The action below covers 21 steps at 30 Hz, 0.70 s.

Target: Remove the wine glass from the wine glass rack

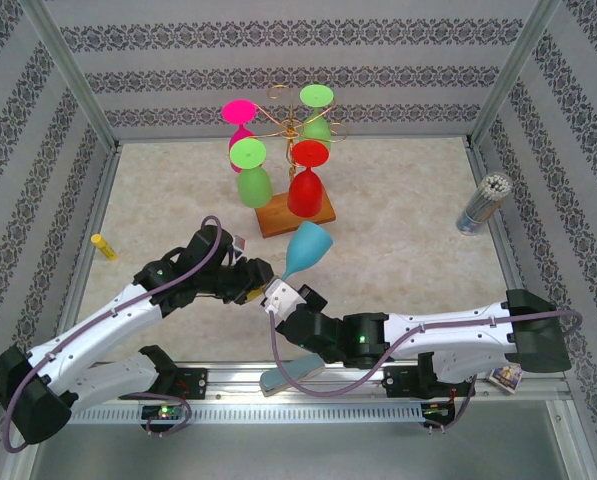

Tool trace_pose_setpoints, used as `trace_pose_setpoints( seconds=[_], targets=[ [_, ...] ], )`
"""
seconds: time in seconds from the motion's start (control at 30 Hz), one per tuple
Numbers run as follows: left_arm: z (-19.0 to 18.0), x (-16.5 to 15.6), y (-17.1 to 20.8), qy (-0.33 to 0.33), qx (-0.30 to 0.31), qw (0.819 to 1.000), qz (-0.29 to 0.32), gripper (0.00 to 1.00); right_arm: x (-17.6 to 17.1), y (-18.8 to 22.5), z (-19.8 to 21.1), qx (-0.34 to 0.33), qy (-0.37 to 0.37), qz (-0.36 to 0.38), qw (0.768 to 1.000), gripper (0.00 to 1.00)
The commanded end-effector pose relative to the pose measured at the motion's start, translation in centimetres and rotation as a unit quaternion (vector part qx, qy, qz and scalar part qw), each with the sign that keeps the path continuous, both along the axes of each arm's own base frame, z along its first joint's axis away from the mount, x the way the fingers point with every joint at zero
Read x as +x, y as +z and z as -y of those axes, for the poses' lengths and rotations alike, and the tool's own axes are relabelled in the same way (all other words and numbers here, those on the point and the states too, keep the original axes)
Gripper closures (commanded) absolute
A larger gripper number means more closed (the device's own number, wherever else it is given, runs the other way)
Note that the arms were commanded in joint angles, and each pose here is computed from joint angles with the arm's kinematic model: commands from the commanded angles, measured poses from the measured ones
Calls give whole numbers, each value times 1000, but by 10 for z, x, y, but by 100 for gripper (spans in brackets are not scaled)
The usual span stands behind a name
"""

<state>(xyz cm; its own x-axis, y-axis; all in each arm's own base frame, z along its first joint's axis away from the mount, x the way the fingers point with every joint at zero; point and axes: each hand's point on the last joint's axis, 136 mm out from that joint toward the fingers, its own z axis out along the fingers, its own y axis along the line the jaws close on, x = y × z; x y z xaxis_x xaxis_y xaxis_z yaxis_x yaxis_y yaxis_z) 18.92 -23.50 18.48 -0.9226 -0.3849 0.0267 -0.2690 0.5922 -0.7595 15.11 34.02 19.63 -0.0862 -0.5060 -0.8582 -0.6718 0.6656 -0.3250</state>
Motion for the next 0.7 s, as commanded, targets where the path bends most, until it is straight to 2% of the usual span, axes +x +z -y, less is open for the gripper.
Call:
trace_pose_setpoints(
  seconds=[0.0,0.67],
  targets=[
    [-1,5,6,10,-19,1000,7,56,-1,18,0,20,-3,18,1000,100],
    [-1,13,6,16,-38,999,11,74,-3,28,-11,31,12,18,999,100]
  ],
)
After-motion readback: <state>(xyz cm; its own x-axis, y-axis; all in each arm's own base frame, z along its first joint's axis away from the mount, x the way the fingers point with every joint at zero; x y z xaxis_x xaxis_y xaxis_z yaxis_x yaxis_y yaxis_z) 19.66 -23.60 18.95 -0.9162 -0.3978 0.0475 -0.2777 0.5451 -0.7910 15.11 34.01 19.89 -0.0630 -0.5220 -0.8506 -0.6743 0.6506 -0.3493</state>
